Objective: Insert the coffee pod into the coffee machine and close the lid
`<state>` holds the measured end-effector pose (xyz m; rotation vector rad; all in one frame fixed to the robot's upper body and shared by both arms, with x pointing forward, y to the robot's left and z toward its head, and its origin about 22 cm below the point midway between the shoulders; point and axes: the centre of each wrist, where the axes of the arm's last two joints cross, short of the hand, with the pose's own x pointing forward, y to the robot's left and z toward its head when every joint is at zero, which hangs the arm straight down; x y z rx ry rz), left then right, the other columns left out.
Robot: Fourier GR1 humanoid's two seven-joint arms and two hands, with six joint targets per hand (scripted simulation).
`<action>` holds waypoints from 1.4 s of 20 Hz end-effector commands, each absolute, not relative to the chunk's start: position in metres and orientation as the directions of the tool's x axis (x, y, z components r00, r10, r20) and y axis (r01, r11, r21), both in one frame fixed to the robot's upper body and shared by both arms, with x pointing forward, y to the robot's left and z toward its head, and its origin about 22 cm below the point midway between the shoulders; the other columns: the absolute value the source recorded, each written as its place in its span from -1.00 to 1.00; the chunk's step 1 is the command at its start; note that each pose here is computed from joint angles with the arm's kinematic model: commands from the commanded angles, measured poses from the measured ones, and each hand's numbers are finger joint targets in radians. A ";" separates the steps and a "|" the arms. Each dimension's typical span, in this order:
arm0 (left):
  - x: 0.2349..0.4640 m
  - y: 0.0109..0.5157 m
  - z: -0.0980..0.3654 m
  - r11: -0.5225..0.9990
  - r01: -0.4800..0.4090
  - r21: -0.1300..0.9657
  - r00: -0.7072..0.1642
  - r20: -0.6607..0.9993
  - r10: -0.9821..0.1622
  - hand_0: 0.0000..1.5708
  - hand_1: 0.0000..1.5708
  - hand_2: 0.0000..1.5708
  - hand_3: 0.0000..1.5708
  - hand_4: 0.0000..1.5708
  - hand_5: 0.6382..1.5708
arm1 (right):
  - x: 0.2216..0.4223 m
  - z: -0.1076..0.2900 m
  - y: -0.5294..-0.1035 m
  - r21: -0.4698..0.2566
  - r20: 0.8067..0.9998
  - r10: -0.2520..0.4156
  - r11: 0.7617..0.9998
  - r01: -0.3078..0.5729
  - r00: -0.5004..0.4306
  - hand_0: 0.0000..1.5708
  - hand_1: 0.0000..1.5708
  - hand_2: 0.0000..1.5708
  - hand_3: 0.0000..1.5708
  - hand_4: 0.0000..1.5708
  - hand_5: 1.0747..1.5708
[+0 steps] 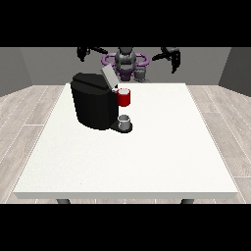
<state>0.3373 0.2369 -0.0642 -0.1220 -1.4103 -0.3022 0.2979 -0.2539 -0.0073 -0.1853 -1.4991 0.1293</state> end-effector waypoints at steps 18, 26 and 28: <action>0.310 0.231 -0.005 0.954 0.280 0.106 -0.044 0.994 -0.097 -1.00 -1.00 -1.00 -1.00 -0.55 1.00 | 0.355 0.041 -0.283 -0.045 0.995 0.039 0.997 0.067 0.089 -1.00 -1.00 -1.00 -1.00 -0.79 1.00; 0.304 0.255 0.009 0.964 0.221 0.149 -0.113 0.985 -0.127 -1.00 -1.00 -1.00 -1.00 -0.52 1.00 | 0.382 0.070 -0.229 -0.090 0.995 0.091 0.996 -0.015 0.029 -1.00 -1.00 -1.00 -1.00 -1.00 1.00; 0.298 0.245 0.018 0.962 0.238 0.136 -0.135 0.985 -0.106 -1.00 -1.00 -1.00 -1.00 -0.52 1.00 | 0.382 0.060 -0.232 -0.075 0.997 0.075 0.997 -0.006 0.000 -1.00 -1.00 -1.00 -1.00 -1.00 1.00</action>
